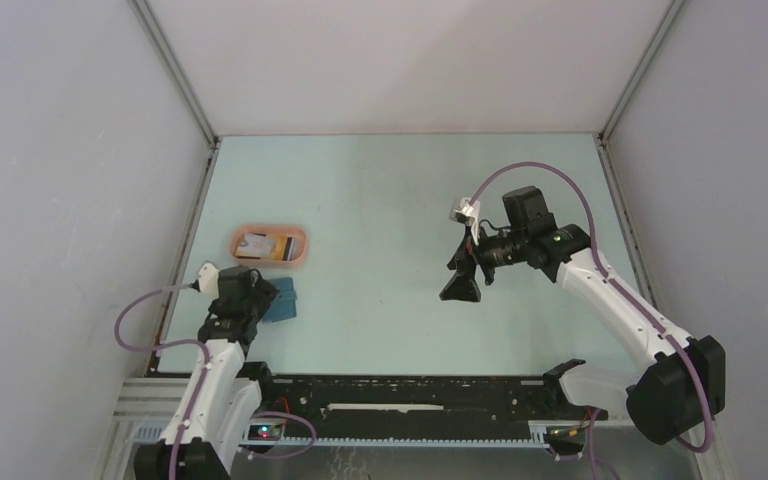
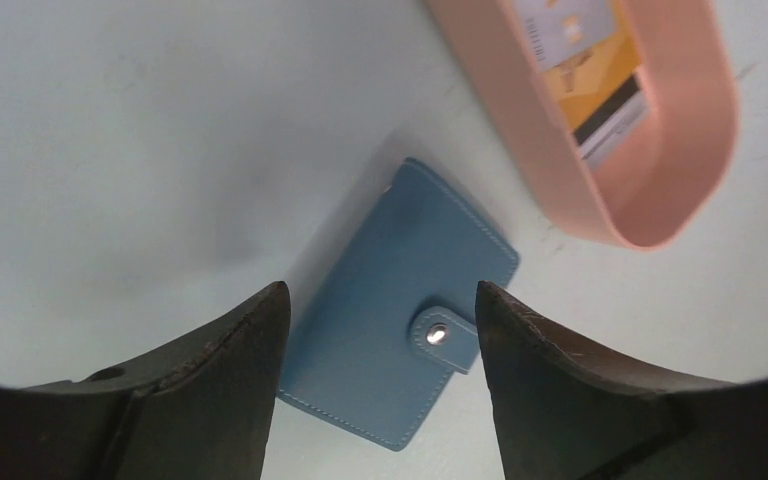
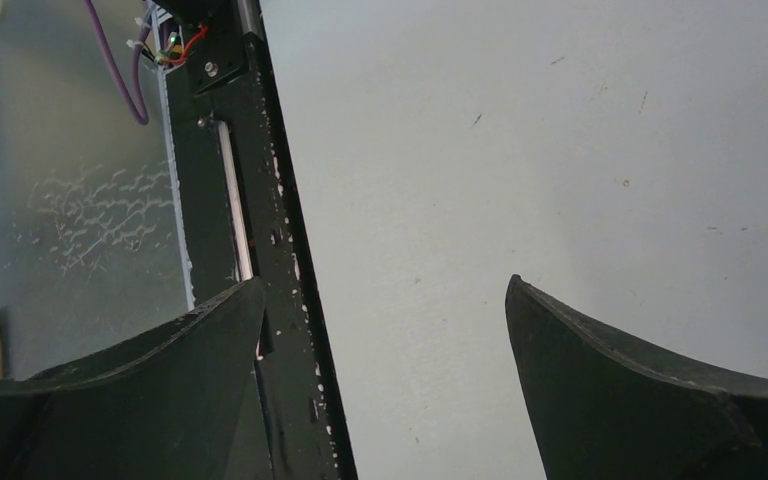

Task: Put the credit cards into the card holder
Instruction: Move the card holder to the center of the board.

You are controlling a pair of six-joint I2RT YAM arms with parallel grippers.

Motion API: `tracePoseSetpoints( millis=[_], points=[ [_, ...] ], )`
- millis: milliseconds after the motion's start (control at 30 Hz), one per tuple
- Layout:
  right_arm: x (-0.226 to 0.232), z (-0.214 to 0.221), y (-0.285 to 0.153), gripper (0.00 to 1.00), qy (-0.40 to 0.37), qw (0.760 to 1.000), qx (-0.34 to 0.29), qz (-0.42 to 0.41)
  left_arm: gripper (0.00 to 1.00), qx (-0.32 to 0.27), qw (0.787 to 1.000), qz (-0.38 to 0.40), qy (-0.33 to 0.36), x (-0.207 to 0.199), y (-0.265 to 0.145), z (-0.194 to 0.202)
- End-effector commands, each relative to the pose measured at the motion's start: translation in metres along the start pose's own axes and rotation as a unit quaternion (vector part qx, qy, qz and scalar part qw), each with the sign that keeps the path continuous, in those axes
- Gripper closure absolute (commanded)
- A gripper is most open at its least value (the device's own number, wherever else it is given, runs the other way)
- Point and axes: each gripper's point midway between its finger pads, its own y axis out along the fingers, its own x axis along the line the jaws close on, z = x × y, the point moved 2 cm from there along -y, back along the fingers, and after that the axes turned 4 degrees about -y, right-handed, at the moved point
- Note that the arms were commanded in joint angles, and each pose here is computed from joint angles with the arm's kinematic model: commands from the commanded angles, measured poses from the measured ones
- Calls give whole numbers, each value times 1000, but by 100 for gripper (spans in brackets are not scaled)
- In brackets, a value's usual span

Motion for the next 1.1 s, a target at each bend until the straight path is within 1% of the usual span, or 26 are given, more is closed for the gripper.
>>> tracePoseSetpoints(
  millis=[0,333,467,533,567,733,900,1067],
  points=[
    [4,-15,-3,0,-26,1000,-8,-2,27,16,999,-32,-26,11,8,8],
    [8,-18,-4,0,-33,999,-10,-4,31,70,996,-38,-34,14,20,32],
    [9,-19,-5,0,-35,999,-12,-5,42,85,995,-32,-34,15,23,40],
    [10,-19,-5,0,-35,999,-12,-6,52,94,995,-28,-32,15,24,44],
    [10,-20,-6,0,-36,999,-13,-5,59,98,994,-26,-32,15,24,46],
    [11,-20,-6,0,-38,999,-14,-6,75,107,994,-1,-28,8,21,48],
    [12,-20,-6,0,-39,999,-13,-5,83,148,988,47,-18,-4,19,62],
    [10,-19,-6,0,-38,999,-11,-2,87,185,979,89,5,-17,16,75]
  ],
)
